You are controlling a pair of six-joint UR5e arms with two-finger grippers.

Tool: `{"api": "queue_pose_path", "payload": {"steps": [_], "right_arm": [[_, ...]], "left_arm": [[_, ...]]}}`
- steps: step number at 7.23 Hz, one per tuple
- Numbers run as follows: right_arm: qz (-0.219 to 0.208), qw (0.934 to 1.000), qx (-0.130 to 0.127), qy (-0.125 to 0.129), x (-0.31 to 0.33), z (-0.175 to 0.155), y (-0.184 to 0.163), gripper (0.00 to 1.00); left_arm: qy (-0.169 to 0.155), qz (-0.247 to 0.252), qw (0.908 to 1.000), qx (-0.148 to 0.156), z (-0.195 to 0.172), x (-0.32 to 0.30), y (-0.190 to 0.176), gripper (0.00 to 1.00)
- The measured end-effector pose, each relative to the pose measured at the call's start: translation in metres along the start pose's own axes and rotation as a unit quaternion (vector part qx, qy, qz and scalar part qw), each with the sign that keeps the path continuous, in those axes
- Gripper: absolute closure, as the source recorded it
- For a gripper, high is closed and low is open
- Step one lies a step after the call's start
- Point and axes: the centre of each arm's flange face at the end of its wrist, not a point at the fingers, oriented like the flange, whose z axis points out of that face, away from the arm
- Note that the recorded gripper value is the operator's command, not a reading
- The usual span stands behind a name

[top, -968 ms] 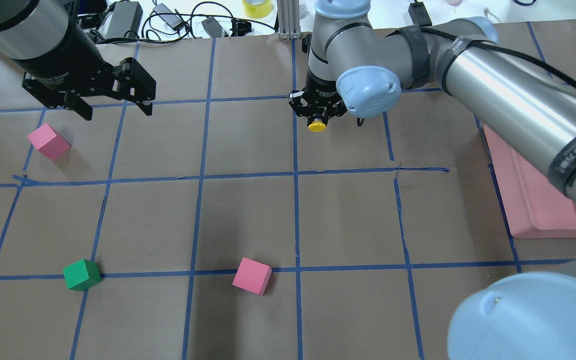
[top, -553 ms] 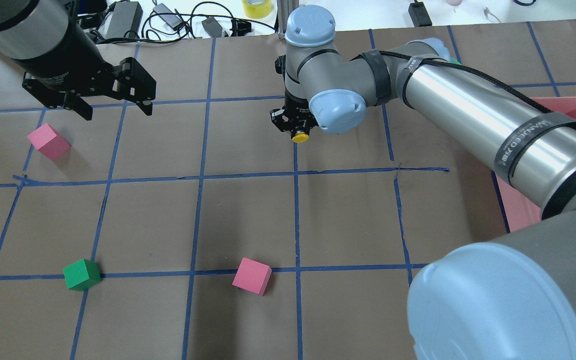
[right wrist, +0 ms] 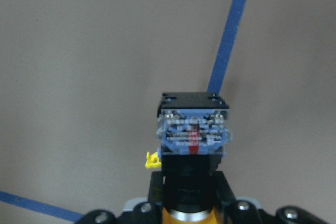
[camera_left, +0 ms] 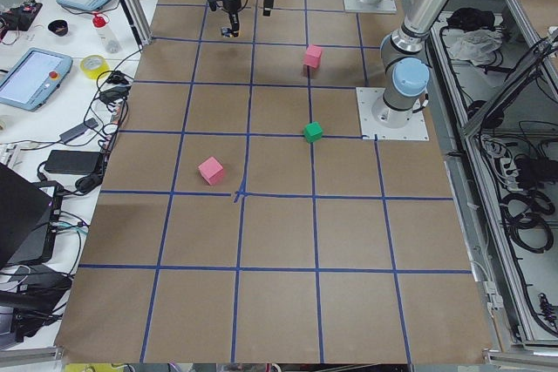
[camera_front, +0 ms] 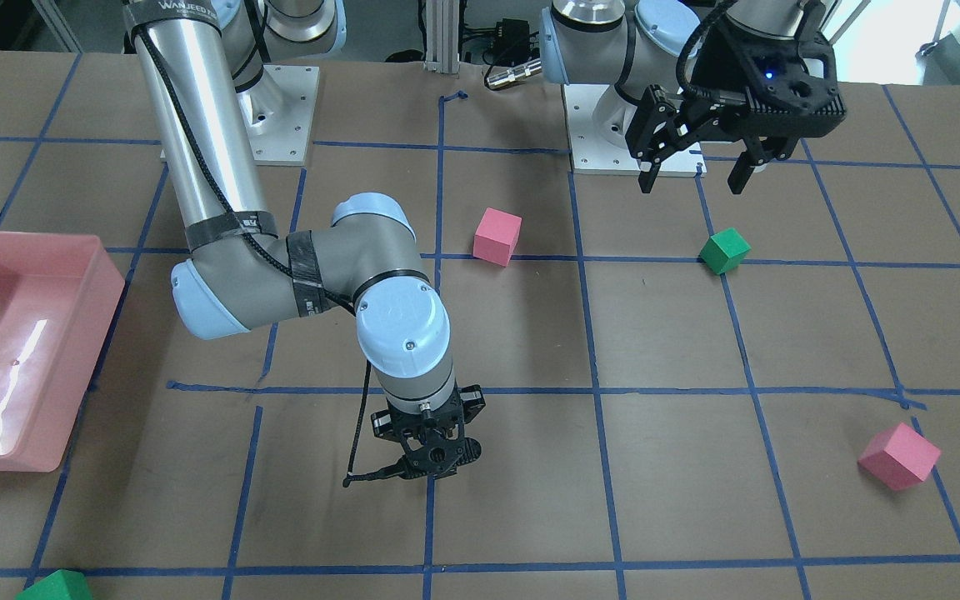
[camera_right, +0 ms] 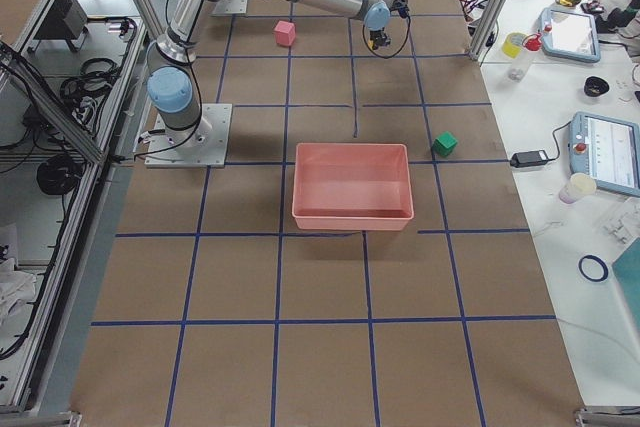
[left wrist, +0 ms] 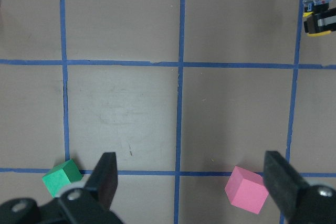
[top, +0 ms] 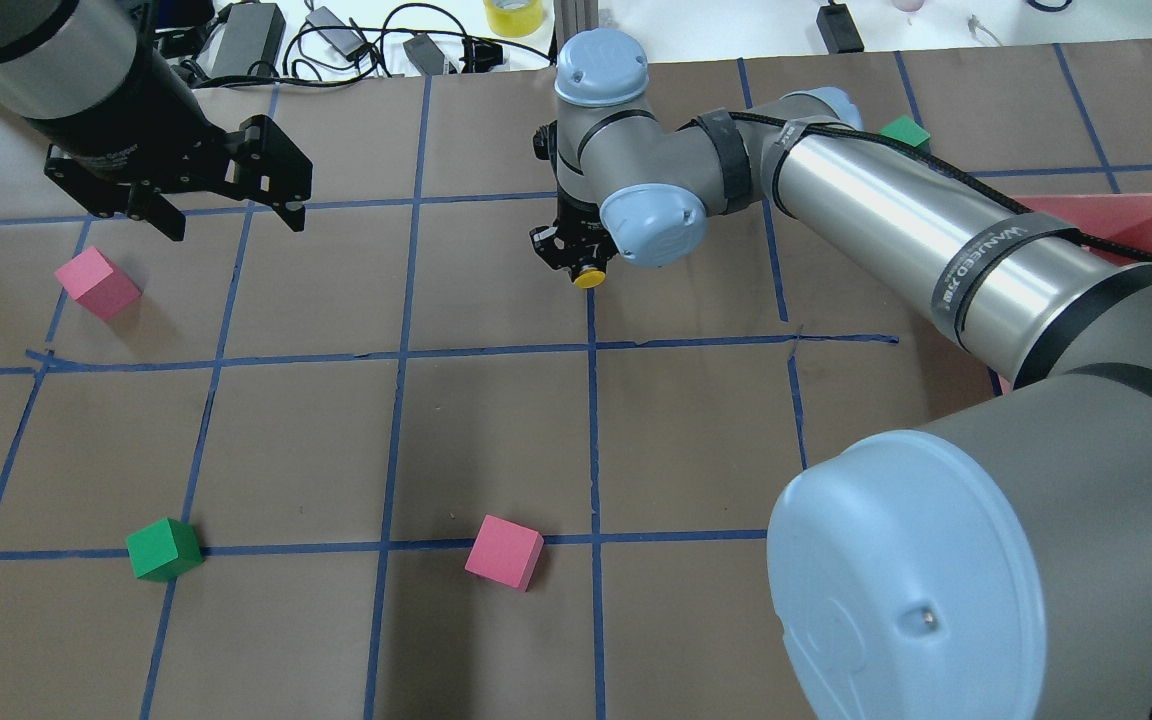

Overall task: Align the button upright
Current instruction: 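Lower the button onto the table and open the right gripper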

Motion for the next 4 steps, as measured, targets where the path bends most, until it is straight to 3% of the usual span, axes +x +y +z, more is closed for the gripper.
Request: {"api": "queue_pose_path", "payload": {"steps": [4], "right_arm": [[0.004, 0.9999, -0.011, -0.009, -0.017, 0.02, 0.0, 1.0]], "left_arm": [[0.0, 0.0, 1.0, 0.0, 0.0, 0.0, 0.0, 0.0]]}}
